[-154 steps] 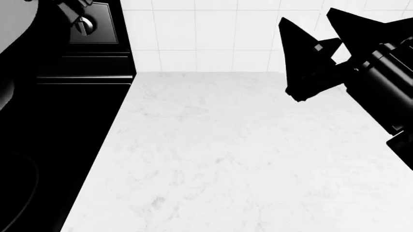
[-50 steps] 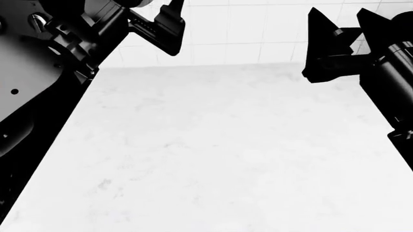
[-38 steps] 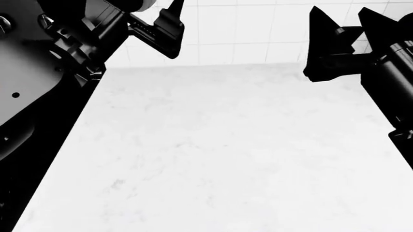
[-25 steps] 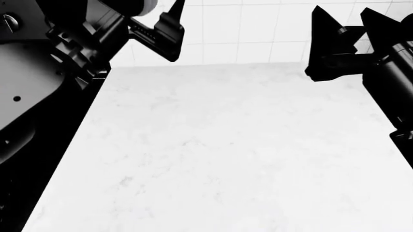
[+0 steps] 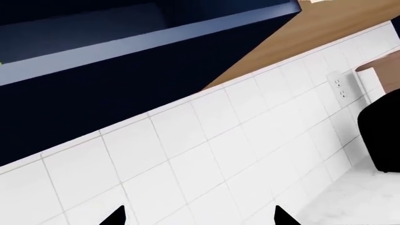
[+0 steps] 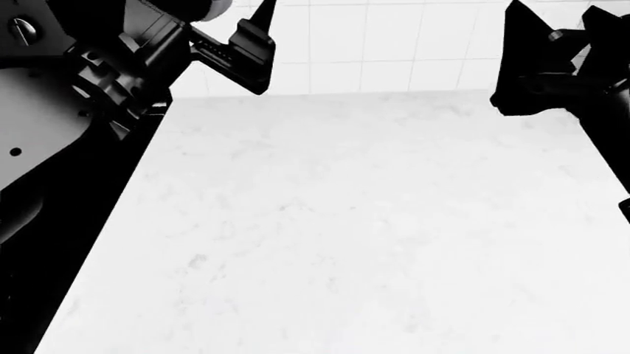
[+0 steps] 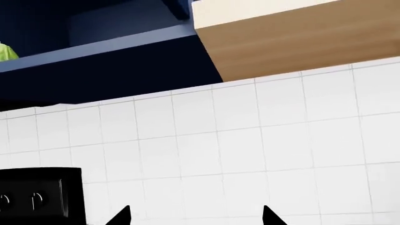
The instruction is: Pick the brussel sprout, carrot from the counter and place them in the cabinet. Then close the cabinet.
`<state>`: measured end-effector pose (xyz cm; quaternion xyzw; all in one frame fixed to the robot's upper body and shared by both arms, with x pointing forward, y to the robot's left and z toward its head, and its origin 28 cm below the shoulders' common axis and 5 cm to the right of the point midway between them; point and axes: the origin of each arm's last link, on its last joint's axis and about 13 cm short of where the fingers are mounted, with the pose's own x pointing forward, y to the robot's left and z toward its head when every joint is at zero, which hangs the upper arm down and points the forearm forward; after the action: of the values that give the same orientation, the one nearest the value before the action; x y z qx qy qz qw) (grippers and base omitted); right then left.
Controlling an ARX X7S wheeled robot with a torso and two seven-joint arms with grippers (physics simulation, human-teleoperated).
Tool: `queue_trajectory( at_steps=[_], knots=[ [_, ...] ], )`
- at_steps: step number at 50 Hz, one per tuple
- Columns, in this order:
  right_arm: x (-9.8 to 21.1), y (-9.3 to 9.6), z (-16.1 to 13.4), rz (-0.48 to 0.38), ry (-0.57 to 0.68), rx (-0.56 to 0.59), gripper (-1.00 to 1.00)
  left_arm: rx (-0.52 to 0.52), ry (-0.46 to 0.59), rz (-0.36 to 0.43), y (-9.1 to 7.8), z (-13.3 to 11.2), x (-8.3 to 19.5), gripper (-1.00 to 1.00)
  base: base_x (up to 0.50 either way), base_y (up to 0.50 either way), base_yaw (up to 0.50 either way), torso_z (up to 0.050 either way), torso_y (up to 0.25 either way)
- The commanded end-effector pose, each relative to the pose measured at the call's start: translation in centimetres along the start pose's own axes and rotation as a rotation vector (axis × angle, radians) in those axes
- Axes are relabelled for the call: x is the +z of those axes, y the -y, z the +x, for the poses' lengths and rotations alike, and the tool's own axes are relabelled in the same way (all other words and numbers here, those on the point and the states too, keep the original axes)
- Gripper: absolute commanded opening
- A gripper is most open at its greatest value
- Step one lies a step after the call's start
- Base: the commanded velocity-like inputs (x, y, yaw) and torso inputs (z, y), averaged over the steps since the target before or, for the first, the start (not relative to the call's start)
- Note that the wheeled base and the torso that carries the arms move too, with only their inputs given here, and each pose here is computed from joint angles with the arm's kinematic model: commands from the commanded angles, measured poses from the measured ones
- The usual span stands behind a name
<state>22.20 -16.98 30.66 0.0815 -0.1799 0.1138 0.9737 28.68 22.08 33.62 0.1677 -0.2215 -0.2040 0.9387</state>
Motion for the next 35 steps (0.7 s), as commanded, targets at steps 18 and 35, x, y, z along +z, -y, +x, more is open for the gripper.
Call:
queue_trajectory(
  at_steps=[18, 35],
  knots=[
    [2.4, 2.6, -1.9, -0.036, 0.064, -0.181, 1.0, 0.125, -0.098, -0.055, -0.8, -0.9, 0.1, 1.0, 0.0, 0.0, 0.0, 0.0, 0.0],
    [7.1, 2.0, -1.5, -0.043, 0.194, -0.208, 1.0, 0.177, -0.181, -0.075, -1.0, -1.7, -0.9, 1.0, 0.0, 0.0, 0.0, 0.0, 0.0]
  ],
)
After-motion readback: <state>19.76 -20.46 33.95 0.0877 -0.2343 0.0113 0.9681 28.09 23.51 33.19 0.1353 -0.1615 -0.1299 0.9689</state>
